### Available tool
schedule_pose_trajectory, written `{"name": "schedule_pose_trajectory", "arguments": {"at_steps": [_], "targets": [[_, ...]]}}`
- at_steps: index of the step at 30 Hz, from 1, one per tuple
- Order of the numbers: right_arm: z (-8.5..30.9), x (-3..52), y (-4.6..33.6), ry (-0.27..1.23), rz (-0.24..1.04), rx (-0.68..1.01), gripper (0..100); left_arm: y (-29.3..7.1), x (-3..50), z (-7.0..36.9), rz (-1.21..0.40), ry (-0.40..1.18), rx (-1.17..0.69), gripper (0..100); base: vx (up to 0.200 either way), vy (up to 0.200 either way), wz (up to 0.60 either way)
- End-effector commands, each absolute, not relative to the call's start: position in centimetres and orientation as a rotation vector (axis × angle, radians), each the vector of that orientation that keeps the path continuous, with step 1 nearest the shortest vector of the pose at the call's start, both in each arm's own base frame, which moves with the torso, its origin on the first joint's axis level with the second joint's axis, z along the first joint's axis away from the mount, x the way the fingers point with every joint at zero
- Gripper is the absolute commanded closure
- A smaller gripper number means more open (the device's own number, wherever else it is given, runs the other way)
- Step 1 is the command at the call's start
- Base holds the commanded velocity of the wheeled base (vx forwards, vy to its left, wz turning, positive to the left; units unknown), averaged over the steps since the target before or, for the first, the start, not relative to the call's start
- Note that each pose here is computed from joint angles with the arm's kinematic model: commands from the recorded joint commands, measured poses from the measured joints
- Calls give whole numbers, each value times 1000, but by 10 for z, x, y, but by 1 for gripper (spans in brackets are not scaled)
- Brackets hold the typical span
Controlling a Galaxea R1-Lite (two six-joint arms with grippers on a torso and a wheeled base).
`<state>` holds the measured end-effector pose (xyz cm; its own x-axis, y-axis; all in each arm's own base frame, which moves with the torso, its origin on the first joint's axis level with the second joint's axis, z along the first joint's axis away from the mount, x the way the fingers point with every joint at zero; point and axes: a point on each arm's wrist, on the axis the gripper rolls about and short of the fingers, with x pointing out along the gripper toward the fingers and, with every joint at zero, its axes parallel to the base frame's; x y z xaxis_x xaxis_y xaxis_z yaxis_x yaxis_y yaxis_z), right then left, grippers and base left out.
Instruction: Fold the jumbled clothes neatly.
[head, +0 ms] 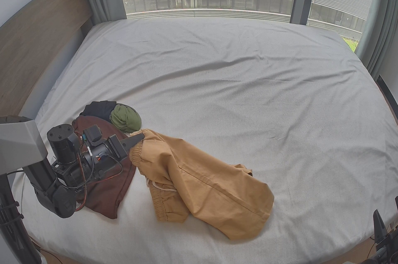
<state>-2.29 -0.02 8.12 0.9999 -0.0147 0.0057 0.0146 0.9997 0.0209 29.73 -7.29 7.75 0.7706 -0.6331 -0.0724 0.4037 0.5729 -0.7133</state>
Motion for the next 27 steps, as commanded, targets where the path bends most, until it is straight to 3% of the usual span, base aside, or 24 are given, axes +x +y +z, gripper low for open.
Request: {"name": "schedule_pose_trajectory", "arguments": {"at_steps": [1, 6, 7, 8, 9, 14, 16, 20, 27], "targets": [[77, -23, -1, -8, -32, 31, 0, -73, 298, 79, -622, 332, -739, 100, 0, 0, 0], [83, -24, -1, -51, -34, 33, 0, -73, 297, 80, -622, 330, -739, 100, 0, 0, 0], [110, -30, 0, -191, -47, 38, 0, -73, 297, 79, -623, 332, -739, 100, 0, 0, 0], [110, -30, 0, -191, -47, 38, 0, -73, 297, 79, -623, 332, -739, 100, 0, 0, 0], [147, -32, 1, -282, -66, 31, 0, -73, 297, 79, -624, 334, -742, 100, 0, 0, 0], [188, -12, 1, -183, 49, 29, 0, -73, 299, 78, -624, 335, -742, 100, 0, 0, 0], [203, 17, 2, -72, 110, 33, 0, -73, 298, 80, -627, 328, -741, 100, 0, 0, 0], [235, 48, 9, -26, 222, 44, 0, -73, 299, 80, -628, 329, -741, 100, 0, 0, 0], [245, 97, 26, 72, 313, 78, 0, -73, 299, 79, -624, 330, -743, 100, 0, 0, 0]]}}
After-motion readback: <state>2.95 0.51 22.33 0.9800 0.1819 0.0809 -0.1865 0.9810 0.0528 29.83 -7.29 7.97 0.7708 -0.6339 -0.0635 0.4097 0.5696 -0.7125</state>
